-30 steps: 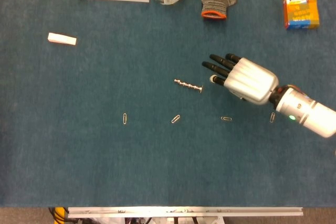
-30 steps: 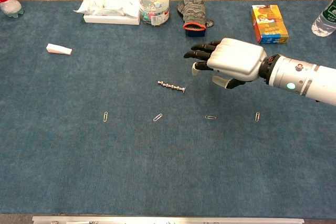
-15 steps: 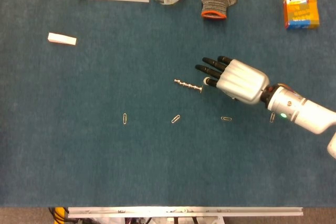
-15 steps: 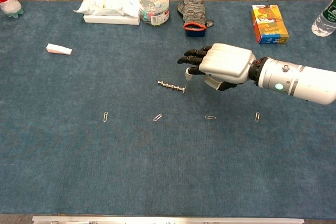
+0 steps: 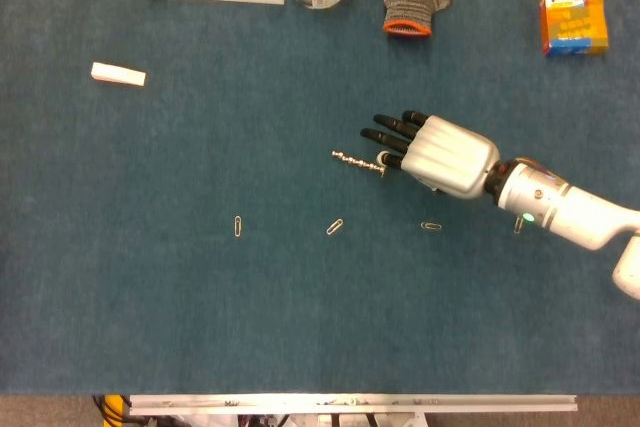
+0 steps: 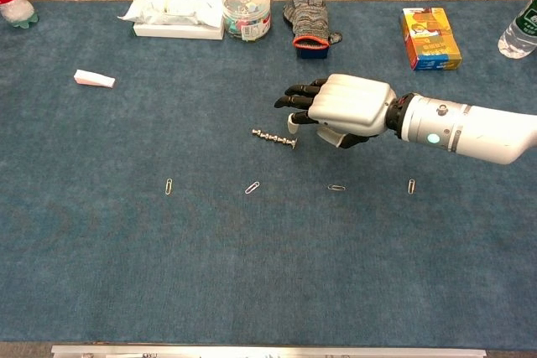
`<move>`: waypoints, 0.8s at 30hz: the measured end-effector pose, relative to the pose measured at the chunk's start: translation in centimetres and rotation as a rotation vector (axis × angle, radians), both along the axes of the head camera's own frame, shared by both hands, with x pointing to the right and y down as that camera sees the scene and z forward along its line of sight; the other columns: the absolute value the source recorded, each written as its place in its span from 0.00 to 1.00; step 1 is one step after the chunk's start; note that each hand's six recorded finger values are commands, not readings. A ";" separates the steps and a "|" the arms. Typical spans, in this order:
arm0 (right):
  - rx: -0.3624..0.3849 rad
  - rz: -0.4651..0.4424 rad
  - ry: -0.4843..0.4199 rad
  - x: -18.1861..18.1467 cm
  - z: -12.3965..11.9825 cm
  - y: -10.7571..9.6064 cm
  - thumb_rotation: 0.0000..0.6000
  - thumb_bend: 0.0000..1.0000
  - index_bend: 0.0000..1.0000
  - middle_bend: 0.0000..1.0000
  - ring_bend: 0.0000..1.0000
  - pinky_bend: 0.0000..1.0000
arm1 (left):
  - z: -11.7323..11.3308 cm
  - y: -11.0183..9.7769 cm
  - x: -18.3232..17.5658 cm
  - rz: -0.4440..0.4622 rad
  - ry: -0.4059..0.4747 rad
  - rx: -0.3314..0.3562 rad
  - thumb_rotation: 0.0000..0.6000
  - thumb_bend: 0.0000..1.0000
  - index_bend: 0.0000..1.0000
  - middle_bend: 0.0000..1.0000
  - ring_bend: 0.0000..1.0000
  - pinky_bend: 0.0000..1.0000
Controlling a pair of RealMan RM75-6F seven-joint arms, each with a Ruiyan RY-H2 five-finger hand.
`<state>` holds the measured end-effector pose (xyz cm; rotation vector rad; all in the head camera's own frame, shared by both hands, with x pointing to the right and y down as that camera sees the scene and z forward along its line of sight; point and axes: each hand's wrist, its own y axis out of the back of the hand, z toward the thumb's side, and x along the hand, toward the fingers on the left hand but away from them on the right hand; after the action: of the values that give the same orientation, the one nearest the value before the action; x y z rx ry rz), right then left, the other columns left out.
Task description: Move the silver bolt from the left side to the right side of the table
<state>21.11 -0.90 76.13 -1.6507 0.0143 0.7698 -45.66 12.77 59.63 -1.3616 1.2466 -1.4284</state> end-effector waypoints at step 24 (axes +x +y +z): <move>-0.019 -0.034 0.042 -1.3 1.7 0.8 1.00 0.66 0.31 0.08 0.00 0.23 | -0.6 -0.1 -0.8 -0.027 0.014 0.015 1.00 0.28 0.56 0.00 0.00 0.02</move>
<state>19.77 -0.05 77.79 -1.6481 0.0791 0.7805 -46.45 12.67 59.07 -1.3511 1.2870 -1.4272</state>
